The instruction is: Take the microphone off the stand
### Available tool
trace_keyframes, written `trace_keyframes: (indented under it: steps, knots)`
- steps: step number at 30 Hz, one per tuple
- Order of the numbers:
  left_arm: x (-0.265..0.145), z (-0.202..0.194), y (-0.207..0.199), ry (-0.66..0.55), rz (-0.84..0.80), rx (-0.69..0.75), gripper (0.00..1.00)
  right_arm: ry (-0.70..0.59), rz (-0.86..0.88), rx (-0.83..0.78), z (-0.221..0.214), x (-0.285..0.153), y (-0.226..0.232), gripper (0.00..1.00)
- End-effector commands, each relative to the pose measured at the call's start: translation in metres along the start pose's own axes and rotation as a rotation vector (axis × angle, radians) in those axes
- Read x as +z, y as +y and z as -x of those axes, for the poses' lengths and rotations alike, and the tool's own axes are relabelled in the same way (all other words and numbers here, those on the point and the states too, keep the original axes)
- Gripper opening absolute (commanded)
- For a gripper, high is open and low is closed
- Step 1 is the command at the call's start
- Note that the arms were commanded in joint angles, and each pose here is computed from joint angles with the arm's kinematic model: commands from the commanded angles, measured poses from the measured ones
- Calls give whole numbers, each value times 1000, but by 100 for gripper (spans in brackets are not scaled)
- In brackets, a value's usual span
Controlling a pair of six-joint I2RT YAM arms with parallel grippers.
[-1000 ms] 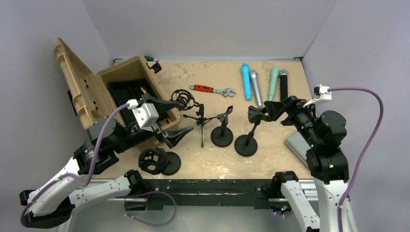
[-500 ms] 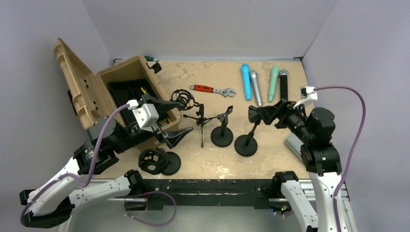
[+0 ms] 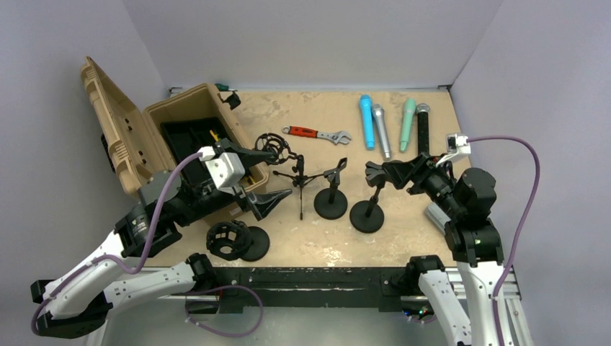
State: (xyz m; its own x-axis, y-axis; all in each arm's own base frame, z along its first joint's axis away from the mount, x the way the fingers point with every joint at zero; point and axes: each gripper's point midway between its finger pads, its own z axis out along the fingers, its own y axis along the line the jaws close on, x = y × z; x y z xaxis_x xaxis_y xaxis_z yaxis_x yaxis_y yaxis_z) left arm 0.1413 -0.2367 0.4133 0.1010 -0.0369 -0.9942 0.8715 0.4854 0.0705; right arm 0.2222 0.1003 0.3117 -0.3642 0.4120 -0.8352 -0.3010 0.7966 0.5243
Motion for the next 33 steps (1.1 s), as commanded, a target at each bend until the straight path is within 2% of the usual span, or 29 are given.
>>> trace_keyframes:
  steps: [1, 4, 9, 18, 28, 33]
  knots:
    - [3, 6, 1, -17, 4, 15, 88, 263, -156, 55, -81, -3, -49, 48]
    - [6, 3, 1, -6, 3, 15, 88, 259, -174, 67, -80, -3, -51, 49]
    - [8, 1, 1, 2, 3, 16, 88, 331, -219, 153, -104, 1, -63, 52]
    - [8, 0, 2, 6, 9, 22, 88, 324, -227, 259, -119, 10, -69, 53]
    - [5, 2, 2, -1, 11, 26, 88, 267, -226, 235, -100, 13, -66, 54]
    - [5, 2, 2, -1, 13, 29, 88, 208, -236, 178, -73, 12, -61, 64]
